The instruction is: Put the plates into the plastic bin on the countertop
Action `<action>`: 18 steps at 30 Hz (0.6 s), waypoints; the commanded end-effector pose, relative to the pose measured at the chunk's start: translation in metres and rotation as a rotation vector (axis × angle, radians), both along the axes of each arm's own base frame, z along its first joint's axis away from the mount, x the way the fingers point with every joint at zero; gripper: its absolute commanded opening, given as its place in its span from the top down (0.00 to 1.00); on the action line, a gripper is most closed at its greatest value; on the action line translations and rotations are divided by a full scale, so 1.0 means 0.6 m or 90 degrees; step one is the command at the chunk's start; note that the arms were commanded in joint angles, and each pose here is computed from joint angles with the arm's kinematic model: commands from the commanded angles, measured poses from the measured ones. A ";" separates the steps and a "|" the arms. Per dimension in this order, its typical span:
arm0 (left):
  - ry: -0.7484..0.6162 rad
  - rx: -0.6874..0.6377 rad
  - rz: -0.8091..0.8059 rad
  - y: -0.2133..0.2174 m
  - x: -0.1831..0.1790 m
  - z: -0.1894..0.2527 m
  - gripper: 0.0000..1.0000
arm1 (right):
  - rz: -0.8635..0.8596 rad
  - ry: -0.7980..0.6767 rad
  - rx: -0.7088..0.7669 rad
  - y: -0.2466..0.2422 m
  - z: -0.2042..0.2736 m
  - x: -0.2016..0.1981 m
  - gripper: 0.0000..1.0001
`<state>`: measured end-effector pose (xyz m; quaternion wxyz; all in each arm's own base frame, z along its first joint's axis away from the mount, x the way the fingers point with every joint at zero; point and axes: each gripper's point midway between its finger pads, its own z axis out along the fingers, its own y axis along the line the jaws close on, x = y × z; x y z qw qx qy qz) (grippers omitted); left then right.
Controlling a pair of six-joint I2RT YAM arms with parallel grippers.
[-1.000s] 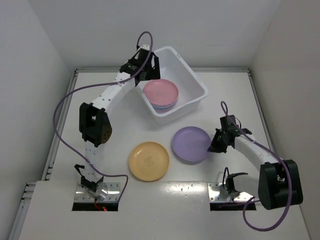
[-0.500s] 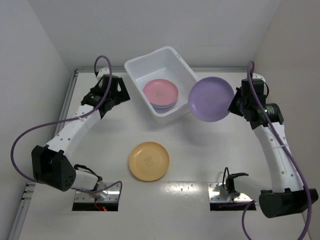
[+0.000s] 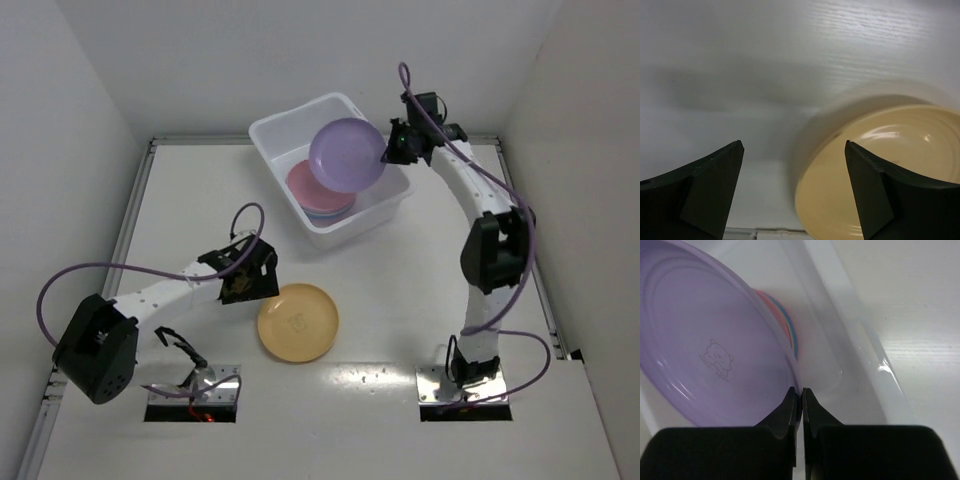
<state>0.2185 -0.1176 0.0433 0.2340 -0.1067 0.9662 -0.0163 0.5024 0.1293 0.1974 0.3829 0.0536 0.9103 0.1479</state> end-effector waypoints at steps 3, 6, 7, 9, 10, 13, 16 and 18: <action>-0.002 -0.048 -0.007 -0.041 -0.025 -0.002 0.11 | 0.061 -0.073 0.008 0.087 0.021 0.083 1.00; 0.006 -0.058 -0.009 -0.049 -0.036 -0.011 0.11 | 0.071 -0.033 -0.022 0.119 -0.049 0.100 1.00; 0.010 -0.065 -0.015 -0.056 -0.042 -0.015 0.11 | 0.072 -0.036 -0.025 0.126 -0.059 0.105 1.00; 0.011 -0.068 -0.020 -0.063 -0.044 -0.017 0.17 | 0.071 -0.027 -0.036 0.135 -0.083 0.111 1.00; 0.022 -0.065 -0.030 -0.068 -0.051 -0.023 0.18 | 0.077 -0.015 -0.040 0.143 -0.095 0.105 1.00; 0.042 -0.052 -0.036 -0.067 -0.067 -0.044 0.25 | 0.065 -0.017 -0.056 0.141 -0.098 0.105 0.93; 0.060 -0.049 -0.037 -0.069 -0.075 -0.057 0.39 | 0.065 0.002 -0.061 0.137 -0.116 0.094 0.60; 0.067 -0.031 -0.033 -0.063 -0.076 -0.067 0.51 | 0.061 0.004 -0.057 0.135 -0.107 0.087 0.32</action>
